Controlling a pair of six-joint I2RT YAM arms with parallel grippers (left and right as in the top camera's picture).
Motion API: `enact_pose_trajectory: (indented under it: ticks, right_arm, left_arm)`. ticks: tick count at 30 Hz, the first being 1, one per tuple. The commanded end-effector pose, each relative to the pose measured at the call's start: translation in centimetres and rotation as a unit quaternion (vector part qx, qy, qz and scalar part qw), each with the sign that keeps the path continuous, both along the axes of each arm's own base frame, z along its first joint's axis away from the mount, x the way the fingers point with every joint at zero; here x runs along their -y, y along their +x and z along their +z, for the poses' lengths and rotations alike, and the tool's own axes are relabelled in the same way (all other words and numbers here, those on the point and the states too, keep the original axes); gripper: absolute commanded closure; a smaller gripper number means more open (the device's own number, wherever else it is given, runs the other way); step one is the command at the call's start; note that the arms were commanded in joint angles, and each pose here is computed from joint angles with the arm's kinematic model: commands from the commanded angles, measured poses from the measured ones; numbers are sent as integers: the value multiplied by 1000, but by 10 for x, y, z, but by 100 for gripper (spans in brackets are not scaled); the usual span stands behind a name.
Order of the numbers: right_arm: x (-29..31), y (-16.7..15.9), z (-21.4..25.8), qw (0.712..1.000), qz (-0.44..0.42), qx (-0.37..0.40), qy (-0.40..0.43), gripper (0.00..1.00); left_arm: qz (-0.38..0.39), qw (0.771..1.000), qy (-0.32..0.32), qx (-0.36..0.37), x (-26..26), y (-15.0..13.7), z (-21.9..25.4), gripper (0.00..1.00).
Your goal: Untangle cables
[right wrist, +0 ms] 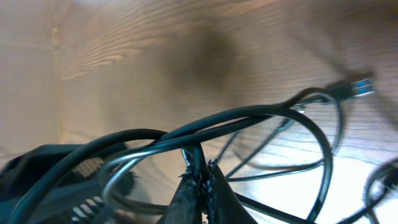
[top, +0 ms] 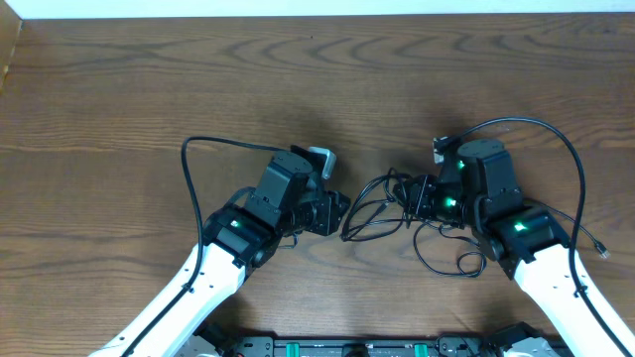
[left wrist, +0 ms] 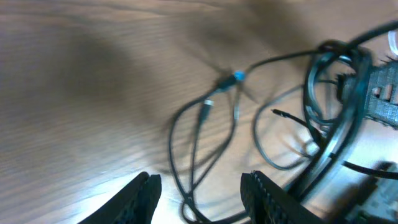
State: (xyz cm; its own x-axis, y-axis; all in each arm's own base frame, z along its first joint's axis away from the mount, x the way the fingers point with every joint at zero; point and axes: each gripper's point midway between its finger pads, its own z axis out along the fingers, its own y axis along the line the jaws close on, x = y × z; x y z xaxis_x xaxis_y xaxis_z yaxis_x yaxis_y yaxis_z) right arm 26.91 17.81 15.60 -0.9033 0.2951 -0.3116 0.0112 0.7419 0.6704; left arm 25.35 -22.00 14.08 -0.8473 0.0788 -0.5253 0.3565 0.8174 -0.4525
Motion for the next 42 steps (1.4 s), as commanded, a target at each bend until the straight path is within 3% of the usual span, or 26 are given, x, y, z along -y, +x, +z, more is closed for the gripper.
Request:
enact_pose_trajectory:
  ticks: [1, 6, 20, 21, 25, 28, 31, 33, 36, 42]
  right_arm:
    - [9, 9, -7, 999, -19, 4, -29, 99]
    - [6, 9, -13, 1000, -12, -8, -26, 99]
    - [6, 11, -14, 1000, -14, -5, -27, 99]
    - [6, 11, -14, 1000, -14, -6, -28, 99]
    - [6, 11, -18, 999, -14, -11, -30, 99]
    - [6, 12, -20, 999, -14, -15, -31, 99]
    - [6, 12, -22, 999, -14, -18, -32, 99]
    - [6, 13, -23, 999, -14, -19, -34, 99]
    - [6, 13, -24, 999, -14, -20, -34, 99]
    - [5, 13, -24, 999, -13, -19, -32, 99]
  left_arm:
    - [62, 997, 39, 22, -19, 17, -3, 51]
    - [10, 1000, -4, 28, 6, 9, 8, 51]
    - [-69, 996, 16, 49, 29, -15, 6, 51]
    - [-60, 997, 27, 51, 24, -13, 4, 51]
    - [98, 988, 105, 51, -28, 16, -9, 51]
    - [156, 985, 73, 26, -38, 22, -5, 51]
    - [29, 999, -8, 30, 3, 7, 15, 51]
    - [-67, 995, -49, 51, 26, -8, 30, 51]
    - [-95, 992, -67, 54, 33, -15, 37, 51]
    - [-137, 988, -39, 51, 40, -28, 23, 51]
